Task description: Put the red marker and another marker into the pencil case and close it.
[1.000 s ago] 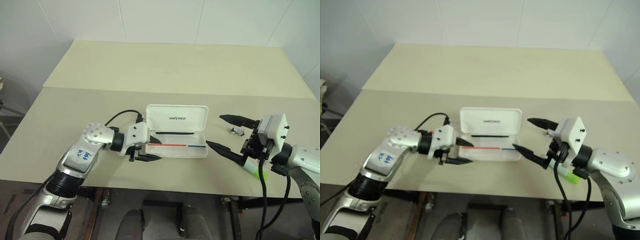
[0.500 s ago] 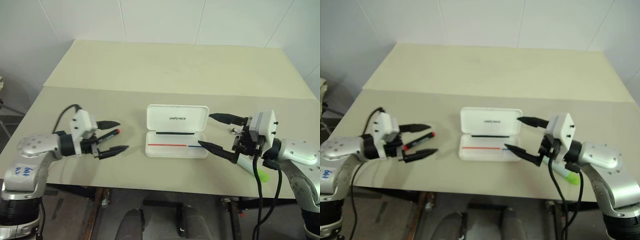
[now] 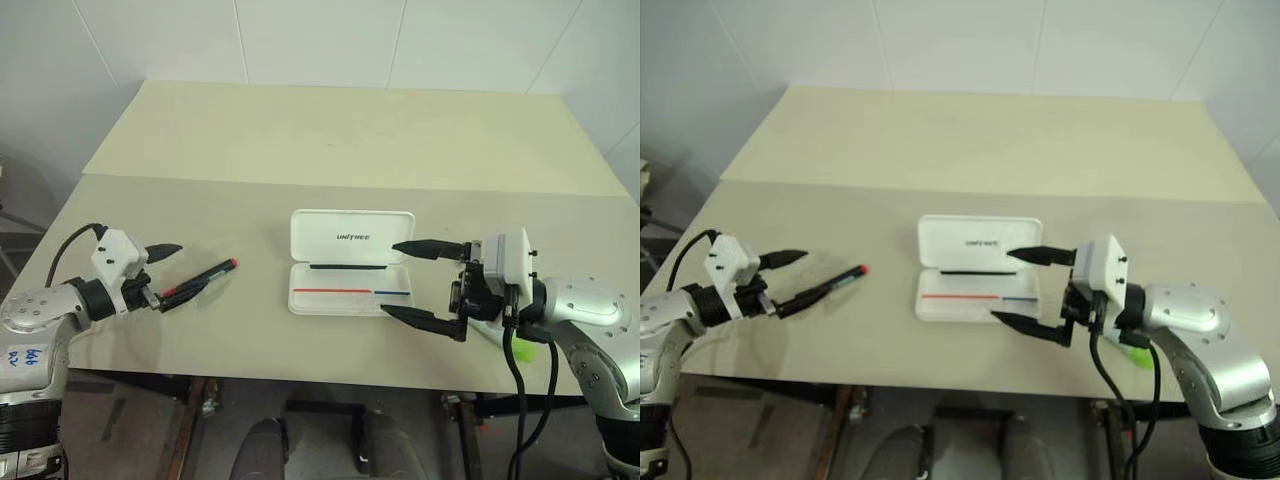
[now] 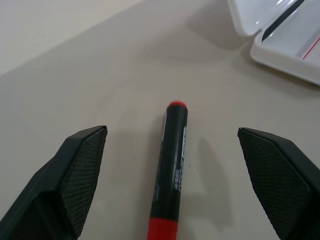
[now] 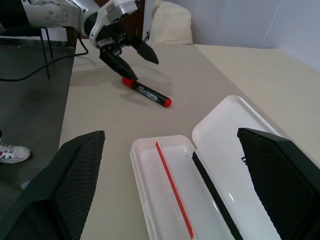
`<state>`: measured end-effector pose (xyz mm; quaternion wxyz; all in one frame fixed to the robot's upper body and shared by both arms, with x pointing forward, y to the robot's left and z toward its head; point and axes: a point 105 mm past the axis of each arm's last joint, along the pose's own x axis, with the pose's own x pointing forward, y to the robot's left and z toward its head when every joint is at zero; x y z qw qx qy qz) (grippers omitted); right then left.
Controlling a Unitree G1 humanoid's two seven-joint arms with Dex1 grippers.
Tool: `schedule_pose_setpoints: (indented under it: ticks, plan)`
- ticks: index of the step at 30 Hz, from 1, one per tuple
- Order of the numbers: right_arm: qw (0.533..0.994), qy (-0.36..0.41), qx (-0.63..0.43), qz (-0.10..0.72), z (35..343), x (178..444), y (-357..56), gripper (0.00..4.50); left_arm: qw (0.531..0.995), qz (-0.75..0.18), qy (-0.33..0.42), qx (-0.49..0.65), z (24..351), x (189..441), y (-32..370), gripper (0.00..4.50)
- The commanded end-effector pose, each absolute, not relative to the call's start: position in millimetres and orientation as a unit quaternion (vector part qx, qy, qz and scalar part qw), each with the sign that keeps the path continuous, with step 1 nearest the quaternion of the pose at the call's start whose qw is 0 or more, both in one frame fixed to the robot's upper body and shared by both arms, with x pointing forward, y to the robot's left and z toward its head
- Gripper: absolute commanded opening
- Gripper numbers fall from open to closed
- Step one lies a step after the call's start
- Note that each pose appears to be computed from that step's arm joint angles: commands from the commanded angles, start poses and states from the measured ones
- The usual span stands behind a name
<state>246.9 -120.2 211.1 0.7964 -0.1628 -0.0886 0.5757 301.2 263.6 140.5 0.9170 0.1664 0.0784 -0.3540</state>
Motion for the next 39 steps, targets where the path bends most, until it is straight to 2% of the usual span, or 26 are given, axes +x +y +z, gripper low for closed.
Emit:
schedule_pose_setpoints:
  ticks: [1,16,17,18,28,34,39]
  plan:
    - [0.789,-0.107,-0.173,0.579,221.2,243.9,-117.2,4.50,0.912,-0.370,0.084,0.156,134.5,302.1,262.0,4.46]
    - [0.808,-0.123,-0.183,0.546,232.0,248.0,-122.1,4.50,0.910,-0.355,0.136,0.163,95.5,332.0,268.5,4.46]
    - [0.809,-0.124,-0.184,0.545,232.3,248.1,-122.3,4.50,0.910,-0.349,0.144,0.172,93.5,333.6,270.3,4.04]
    - [0.810,-0.124,-0.184,0.543,232.6,248.2,-122.5,4.50,0.910,-0.348,0.148,0.171,92.5,334.4,270.9,3.84]
    - [0.814,-0.125,-0.186,0.535,233.2,248.7,-125.0,4.50,0.909,-0.337,0.162,0.184,91.0,330.9,272.8,0.63]
    - [0.815,-0.125,-0.186,0.534,232.7,250.1,-125.5,4.50,0.916,-0.330,0.144,0.178,93.9,326.8,267.8,0.60]
    - [0.817,-0.122,-0.186,0.533,231.4,251.7,-126.9,4.50,0.917,-0.372,0.044,0.137,128.4,319.3,242.4,0.60]
